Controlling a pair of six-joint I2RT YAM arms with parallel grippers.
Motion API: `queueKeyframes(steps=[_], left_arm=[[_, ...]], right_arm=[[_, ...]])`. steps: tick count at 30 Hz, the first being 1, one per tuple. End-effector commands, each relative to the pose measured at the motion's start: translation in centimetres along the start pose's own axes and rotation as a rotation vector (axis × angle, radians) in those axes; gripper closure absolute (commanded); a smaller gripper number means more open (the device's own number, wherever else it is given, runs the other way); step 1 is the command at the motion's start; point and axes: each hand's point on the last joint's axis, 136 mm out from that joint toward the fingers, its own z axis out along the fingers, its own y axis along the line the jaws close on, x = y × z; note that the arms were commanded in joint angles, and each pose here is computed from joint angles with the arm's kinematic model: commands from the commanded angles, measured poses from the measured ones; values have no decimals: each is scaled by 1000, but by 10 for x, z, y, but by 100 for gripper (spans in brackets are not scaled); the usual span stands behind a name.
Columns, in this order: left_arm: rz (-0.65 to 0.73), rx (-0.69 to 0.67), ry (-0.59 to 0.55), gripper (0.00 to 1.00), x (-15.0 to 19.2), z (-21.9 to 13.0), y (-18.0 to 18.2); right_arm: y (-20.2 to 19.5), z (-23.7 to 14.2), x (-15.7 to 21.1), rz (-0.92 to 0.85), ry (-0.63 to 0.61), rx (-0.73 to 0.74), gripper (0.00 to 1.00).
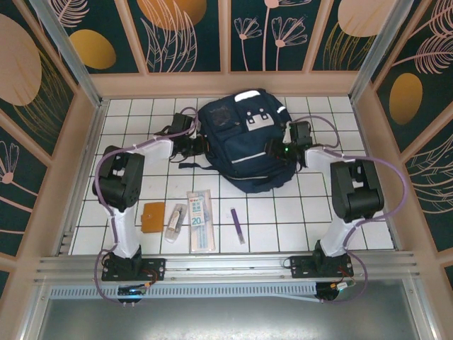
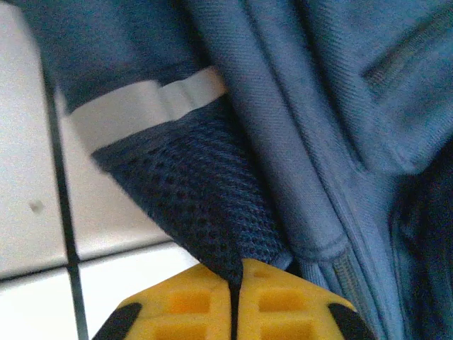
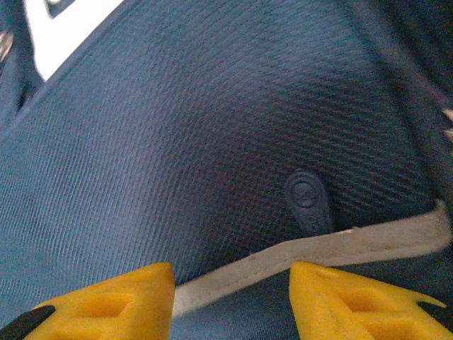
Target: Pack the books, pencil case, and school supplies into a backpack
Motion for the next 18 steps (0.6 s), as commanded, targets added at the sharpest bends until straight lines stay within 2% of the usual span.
queueKeyframes(steps=[1,3,6,10,12,15,18], left_arm=[[35,153,-28,100,0,-29,-50],[38,176,-13,100,7,-33,-65],[50,221,10,100,15,-35,-90],[24,255,22,100,14,-37,-118],[-33,276,16,100,8,-41,-127],[-100,310,-3,100,-3,-48,-139],[-157,312,-23,100,-12,-54,-144]], right_arm=[[-38,13,-25,-18,-59,108,52],[-45,12,-41,-13,-97,110,52],[-44,-4,-66,3,-170,90,47],[-29,-50,-83,29,-254,99,42],[-22,-74,-78,84,-271,99,41],[-18,-104,-47,175,-230,163,41],[31,-114,-4,97,-104,52,44]])
